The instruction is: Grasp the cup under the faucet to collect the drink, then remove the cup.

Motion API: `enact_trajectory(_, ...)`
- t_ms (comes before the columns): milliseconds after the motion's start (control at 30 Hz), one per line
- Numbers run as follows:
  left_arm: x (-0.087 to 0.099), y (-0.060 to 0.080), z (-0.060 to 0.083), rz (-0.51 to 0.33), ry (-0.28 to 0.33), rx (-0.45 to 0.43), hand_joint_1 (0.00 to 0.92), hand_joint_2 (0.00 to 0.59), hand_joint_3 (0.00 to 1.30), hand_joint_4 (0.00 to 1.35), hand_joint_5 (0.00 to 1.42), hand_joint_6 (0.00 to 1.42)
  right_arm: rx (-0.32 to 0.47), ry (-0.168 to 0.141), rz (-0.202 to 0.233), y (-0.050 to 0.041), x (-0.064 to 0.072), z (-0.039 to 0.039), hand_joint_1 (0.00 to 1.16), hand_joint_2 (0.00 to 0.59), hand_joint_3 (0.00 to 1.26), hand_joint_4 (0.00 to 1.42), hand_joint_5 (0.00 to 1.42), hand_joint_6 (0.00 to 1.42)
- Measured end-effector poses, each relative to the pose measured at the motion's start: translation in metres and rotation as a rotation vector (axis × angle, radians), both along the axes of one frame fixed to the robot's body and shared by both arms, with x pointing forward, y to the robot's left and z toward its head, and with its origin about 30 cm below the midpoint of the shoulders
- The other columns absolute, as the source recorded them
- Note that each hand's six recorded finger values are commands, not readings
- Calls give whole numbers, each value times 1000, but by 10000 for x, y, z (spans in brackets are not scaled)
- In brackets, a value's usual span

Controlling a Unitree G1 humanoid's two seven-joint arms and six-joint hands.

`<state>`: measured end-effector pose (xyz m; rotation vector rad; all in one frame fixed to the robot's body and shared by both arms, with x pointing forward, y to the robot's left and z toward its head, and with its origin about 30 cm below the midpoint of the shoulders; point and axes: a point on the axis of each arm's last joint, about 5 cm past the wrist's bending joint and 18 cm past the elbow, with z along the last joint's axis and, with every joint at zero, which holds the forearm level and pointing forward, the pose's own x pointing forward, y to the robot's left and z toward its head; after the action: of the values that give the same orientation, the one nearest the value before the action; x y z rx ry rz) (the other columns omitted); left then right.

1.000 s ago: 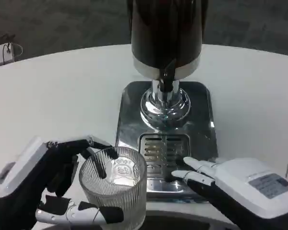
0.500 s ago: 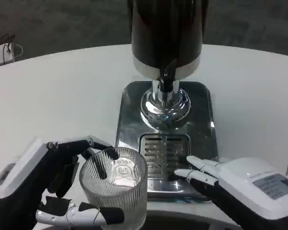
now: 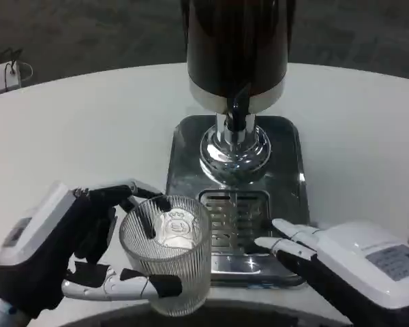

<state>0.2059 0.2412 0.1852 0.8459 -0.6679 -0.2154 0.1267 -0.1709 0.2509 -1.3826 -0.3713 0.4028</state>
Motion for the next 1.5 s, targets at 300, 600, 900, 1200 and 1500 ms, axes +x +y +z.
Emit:
enact_trajectory(300,274,-74,23,37,-25,0,540,0,994,1113,1339,1424,11,9,-19,-19,-4,-4,558,475,176,32,97,65)
enact_trajectory(600,570,-228,25,48,-24,10,540,0,994,1113,1339,1424,34,16,-21,-27,-27,-11,558,475,175,32,107,77)
enact_trajectory(900,791,-341,13,60,-10,64,540,0,994,1113,1339,1424,45,5,-24,-51,-83,15,557,475,175,32,110,79)
enact_trajectory(1200,911,-450,-4,67,-16,110,540,0,994,1113,1339,1424,53,16,-23,-89,-116,9,557,475,171,32,111,80)
enact_trajectory(1500,1007,-645,23,80,-46,130,540,0,994,1113,1339,1424,54,11,-17,-131,-155,2,557,475,167,32,111,80)
